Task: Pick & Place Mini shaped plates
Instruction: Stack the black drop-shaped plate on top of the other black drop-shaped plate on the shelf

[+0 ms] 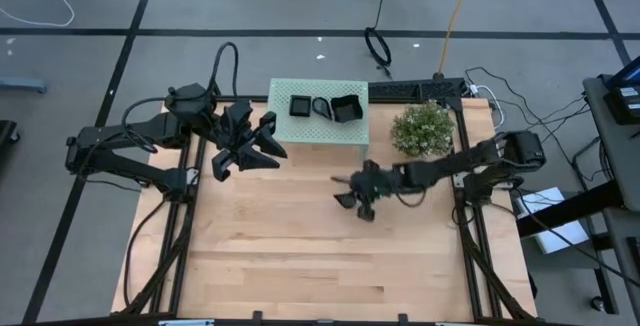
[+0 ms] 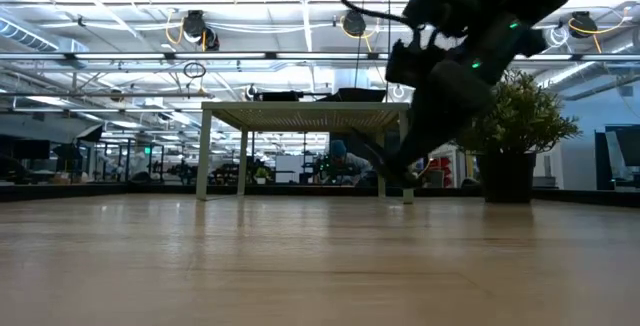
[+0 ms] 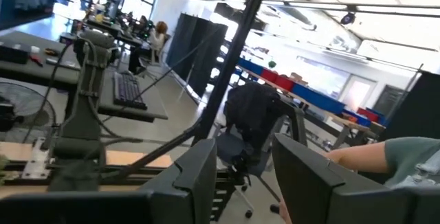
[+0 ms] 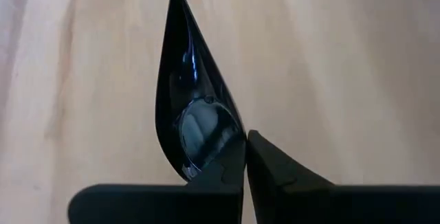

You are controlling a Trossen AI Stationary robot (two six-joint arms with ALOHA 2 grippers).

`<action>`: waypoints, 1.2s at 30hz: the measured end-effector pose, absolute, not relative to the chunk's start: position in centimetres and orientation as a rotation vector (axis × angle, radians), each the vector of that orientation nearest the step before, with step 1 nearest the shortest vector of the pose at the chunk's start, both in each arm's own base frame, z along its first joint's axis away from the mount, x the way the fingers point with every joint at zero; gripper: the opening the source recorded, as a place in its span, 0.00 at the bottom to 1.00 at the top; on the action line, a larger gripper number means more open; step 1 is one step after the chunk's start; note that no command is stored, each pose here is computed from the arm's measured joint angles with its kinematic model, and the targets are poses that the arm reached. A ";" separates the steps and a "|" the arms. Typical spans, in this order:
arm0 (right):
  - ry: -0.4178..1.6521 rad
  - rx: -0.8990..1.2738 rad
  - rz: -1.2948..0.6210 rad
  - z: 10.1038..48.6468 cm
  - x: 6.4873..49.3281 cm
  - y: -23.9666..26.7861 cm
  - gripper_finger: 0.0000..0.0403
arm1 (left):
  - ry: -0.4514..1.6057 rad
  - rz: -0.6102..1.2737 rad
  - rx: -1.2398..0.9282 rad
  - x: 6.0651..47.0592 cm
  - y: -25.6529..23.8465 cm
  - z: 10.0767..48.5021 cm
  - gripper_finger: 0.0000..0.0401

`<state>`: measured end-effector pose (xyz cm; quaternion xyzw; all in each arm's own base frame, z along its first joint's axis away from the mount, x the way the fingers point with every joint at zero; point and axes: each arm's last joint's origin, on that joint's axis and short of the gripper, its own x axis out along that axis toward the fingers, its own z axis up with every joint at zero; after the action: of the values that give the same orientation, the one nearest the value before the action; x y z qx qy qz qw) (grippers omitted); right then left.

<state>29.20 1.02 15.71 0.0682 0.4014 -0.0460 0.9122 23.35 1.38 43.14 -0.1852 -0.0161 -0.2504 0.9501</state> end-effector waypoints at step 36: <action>0.830 0.548 -0.170 18.2 31.9 1.7 0.27 | -0.024 -0.421 -0.425 23.3 2.5 43.0 0.36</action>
<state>31.91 1.66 18.18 0.2626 0.3975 -0.0815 0.8754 23.34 2.52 42.96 -0.2092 -0.0120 -0.2075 0.9555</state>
